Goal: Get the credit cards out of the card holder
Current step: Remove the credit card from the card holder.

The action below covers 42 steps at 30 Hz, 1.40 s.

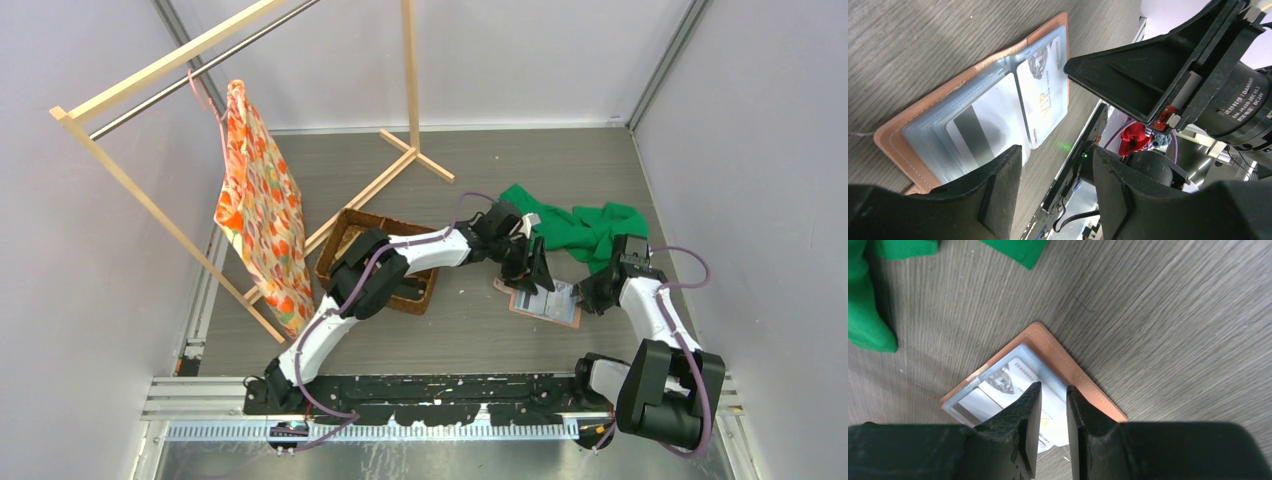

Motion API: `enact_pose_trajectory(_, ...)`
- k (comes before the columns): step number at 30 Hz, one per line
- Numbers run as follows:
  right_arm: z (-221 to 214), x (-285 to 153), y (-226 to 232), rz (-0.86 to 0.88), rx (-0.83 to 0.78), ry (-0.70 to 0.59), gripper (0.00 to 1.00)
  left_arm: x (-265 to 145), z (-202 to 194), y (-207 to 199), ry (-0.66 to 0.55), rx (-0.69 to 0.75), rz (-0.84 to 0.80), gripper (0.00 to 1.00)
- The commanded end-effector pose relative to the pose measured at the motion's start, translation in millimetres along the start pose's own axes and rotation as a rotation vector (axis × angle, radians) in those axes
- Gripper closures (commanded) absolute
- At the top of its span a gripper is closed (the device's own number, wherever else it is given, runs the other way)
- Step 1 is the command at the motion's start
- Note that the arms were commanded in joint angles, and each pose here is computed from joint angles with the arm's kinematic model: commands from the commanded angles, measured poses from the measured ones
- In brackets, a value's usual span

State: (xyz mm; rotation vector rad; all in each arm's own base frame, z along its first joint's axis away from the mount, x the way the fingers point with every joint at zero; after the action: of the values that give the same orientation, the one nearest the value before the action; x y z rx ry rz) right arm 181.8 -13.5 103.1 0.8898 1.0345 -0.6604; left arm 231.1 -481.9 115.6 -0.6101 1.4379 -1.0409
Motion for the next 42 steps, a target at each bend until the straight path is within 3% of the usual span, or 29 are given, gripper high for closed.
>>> enact_pose_trajectory(1,0,7,-1,0.012,0.027,0.006,0.69,6,3,-10,0.004,0.036,-0.016,0.44)
enact_pose_trajectory(33,-15,21,-1,0.083,0.068,0.103,0.69,23,1,16,-0.003,-0.023,0.004,0.48)
enact_pose_trajectory(37,-16,22,-3,0.079,0.070,0.106,0.69,24,1,18,-0.012,-0.024,-0.004,0.51)
enact_pose_trajectory(42,-17,22,-3,0.078,0.068,0.107,0.69,24,3,17,-0.023,-0.024,-0.009,0.62)
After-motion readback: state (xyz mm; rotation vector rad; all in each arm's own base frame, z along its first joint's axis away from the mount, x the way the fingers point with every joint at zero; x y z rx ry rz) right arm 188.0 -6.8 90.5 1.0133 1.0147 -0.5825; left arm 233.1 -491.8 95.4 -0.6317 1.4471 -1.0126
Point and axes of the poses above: each gripper's point midway between its finger pads, its own x axis out along the fingers, its own y axis along the line the jaws close on, z = x × y, the point moved 8 cm from there along -x, back along the fingers, and after that the axes turned 1 degree about -x, right-handed, at the moved point
